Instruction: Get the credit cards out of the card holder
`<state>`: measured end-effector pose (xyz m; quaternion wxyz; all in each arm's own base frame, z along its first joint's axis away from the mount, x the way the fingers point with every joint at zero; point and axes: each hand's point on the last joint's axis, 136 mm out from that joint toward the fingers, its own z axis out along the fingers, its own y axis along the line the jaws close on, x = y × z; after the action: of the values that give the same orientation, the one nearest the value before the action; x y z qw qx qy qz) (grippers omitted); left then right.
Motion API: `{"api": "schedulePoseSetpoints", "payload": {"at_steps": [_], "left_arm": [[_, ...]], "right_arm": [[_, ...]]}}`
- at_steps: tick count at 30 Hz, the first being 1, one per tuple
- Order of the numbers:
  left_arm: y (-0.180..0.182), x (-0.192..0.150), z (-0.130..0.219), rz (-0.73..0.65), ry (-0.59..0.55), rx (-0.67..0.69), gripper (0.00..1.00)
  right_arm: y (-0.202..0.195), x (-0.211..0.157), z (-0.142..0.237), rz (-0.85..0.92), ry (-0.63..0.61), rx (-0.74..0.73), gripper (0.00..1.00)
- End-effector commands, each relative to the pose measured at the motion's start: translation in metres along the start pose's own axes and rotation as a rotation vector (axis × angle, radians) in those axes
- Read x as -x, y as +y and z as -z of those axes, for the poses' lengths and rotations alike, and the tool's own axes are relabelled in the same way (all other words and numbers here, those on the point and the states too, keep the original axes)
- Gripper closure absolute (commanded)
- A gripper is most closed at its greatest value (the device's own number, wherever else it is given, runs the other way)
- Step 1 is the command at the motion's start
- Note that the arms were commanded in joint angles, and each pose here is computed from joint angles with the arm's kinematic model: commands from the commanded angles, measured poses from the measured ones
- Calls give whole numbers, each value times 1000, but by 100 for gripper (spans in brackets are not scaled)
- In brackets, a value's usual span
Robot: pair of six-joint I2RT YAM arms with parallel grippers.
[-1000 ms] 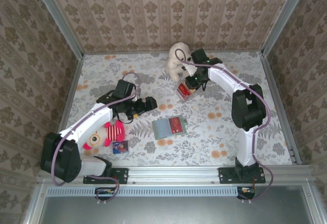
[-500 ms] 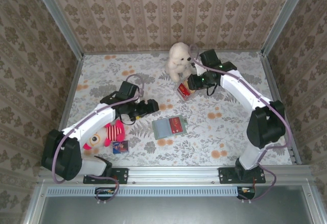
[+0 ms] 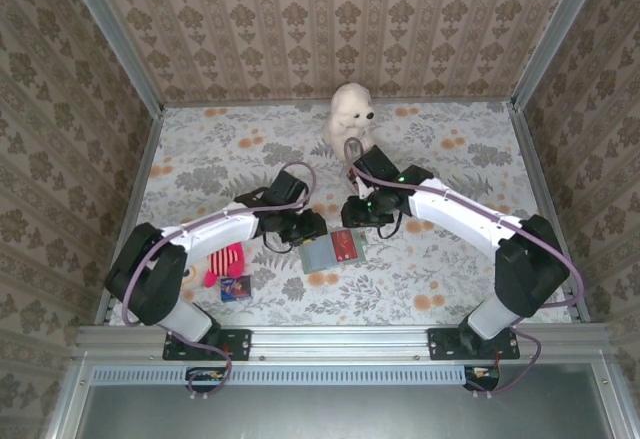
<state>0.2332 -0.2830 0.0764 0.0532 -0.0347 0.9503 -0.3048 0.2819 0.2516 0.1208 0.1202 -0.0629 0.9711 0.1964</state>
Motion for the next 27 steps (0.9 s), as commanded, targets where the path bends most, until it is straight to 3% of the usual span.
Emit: {"api": "schedulePoseSetpoints", "payload": {"at_steps": [1, 9, 20, 27], "left_arm": [[-13, 6, -6, 37, -18, -50, 71], [-8, 2, -29, 120, -6, -64, 83], [-3, -2, -43, 143, 25, -66, 85], [1, -6, -49, 152, 46, -63, 85]], "right_arm": [[2, -6, -19, -63, 24, -7, 65], [-20, -9, -53, -112, 66, -128, 76], [-46, -21, -74, -123, 116, -244, 78], [-48, -24, -83, -122, 137, -245, 80]]}}
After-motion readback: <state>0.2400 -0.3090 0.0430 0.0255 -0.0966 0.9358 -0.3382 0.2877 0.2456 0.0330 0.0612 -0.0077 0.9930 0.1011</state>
